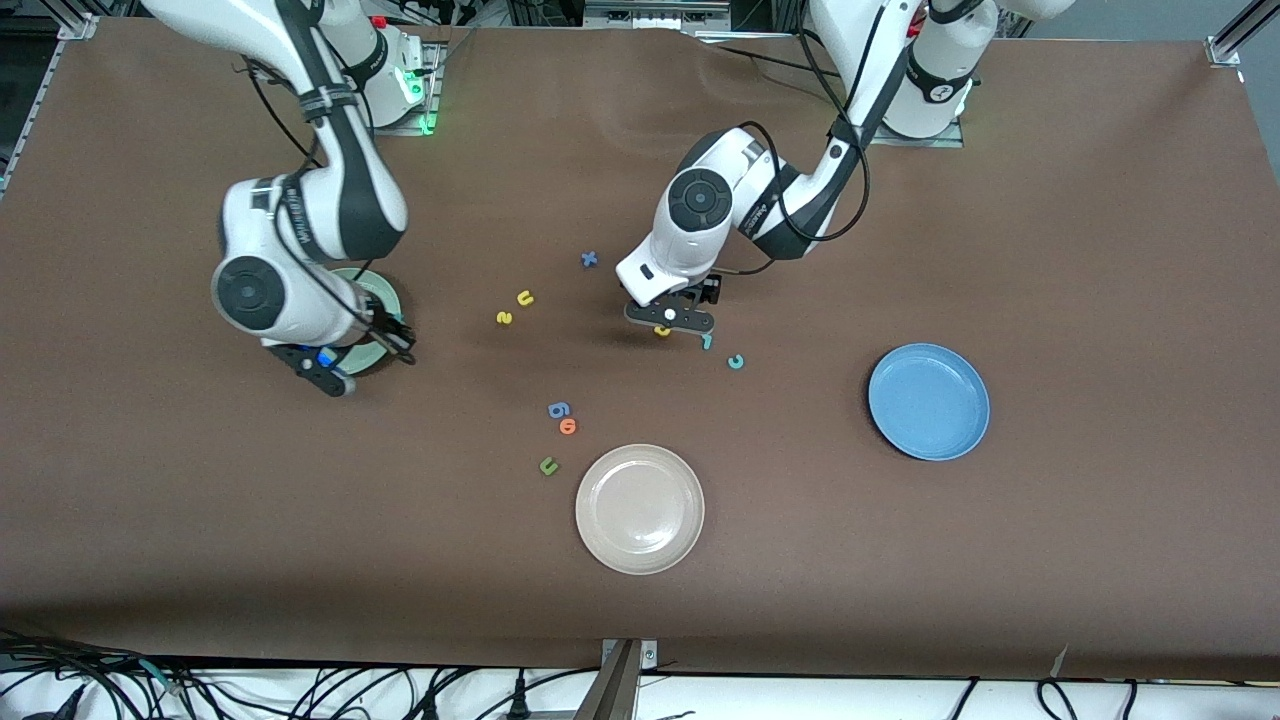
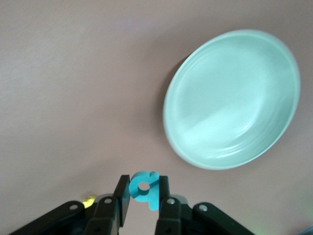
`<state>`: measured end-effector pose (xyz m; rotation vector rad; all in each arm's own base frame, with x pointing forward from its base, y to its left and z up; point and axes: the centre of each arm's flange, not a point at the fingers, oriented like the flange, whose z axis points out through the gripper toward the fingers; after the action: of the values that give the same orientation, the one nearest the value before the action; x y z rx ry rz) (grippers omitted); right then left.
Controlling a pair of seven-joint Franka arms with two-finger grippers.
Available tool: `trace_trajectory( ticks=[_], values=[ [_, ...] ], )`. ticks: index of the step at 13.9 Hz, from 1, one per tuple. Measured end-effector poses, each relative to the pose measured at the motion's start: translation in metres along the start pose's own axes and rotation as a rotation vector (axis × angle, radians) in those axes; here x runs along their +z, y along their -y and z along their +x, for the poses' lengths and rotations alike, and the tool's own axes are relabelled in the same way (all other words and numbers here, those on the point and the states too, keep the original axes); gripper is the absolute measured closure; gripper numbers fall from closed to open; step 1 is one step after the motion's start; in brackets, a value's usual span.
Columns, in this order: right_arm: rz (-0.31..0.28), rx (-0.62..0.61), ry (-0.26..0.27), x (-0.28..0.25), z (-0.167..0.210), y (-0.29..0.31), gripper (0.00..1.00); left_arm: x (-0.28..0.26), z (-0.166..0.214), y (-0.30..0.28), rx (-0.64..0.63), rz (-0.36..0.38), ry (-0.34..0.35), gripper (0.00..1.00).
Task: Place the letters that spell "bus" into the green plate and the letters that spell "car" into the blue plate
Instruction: 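Place the blue q on the green plate with the right gripper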
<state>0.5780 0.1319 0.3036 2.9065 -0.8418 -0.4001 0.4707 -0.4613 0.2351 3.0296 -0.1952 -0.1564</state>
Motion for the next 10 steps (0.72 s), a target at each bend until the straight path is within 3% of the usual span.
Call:
trace_trajectory(
  ticks=[7, 10],
  values=[
    [-0.065, -0.232, 0.081, 0.055, 0.057, -0.086, 0.73, 0.057, 0.01, 0.012, 0.017, 0.029, -0.05, 0.01],
    [-0.064, -0.297, 0.053, 0.097, 0.061, -0.106, 0.73, 0.059, 0.014, 0.012, 0.016, 0.024, -0.06, 0.03]
  ],
)
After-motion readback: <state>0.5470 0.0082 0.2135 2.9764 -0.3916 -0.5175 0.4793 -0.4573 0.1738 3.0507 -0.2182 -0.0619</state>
